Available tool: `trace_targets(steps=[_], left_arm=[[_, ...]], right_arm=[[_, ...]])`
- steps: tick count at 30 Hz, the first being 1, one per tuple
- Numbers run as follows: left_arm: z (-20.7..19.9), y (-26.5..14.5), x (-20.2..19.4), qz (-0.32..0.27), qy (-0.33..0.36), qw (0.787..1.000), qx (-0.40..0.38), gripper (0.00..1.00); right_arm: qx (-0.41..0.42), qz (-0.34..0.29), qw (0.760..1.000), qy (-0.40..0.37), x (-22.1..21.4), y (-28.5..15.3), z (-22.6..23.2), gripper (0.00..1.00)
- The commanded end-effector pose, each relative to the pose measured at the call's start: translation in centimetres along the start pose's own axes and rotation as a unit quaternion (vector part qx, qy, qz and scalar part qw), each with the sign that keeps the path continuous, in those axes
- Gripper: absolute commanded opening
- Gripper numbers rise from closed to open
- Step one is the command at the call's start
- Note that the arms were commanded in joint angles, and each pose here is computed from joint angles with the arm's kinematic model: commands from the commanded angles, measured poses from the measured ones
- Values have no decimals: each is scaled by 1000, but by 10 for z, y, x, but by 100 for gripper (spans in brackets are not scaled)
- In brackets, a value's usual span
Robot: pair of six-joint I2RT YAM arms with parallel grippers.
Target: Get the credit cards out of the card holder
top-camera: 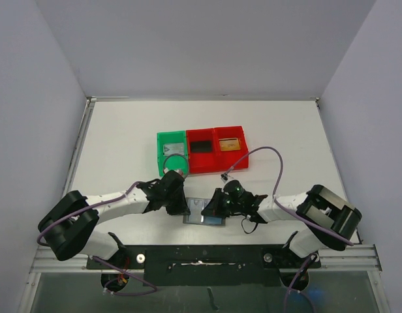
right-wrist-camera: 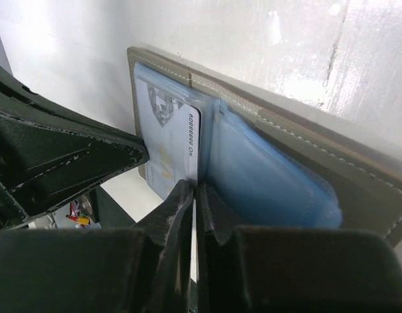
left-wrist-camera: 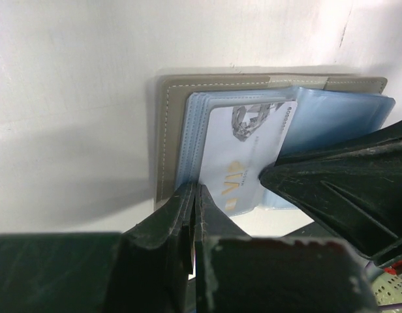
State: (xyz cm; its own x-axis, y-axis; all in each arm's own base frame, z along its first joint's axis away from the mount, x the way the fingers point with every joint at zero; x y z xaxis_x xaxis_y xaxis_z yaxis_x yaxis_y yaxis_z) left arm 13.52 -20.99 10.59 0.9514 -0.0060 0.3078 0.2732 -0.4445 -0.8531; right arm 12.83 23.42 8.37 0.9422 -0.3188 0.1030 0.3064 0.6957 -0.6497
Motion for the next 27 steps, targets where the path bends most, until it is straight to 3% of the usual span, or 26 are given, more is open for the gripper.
trace_targets(steps=[1,20,27], left_arm=[[1,7,-3,-5,-8,1000,2,0],[0,-3,5,-30,-5,999,19,1],[-21,-31,27,-82,26,996,-9,34]], right_arm=[[53,2,998,-18,2,-10,16,0],[15,-14,1000,-10,13,-34,-13,0],[15,-8,1000,-9,15,-28,-13,0]])
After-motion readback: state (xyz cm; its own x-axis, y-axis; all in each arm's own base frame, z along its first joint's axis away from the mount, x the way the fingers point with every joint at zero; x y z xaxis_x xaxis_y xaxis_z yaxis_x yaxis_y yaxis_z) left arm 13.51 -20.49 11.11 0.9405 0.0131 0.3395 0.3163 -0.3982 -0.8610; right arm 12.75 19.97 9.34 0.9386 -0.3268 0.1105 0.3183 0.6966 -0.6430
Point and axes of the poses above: each gripper's point midway between its finger pads, its own y axis out along the fingers, its own z axis along the line the jaws close on, x = y × z, the point moved 10 cm from there along -y, back along the fingers, and after that the axes turned 11 degrees about y, right-handed, at the moved point
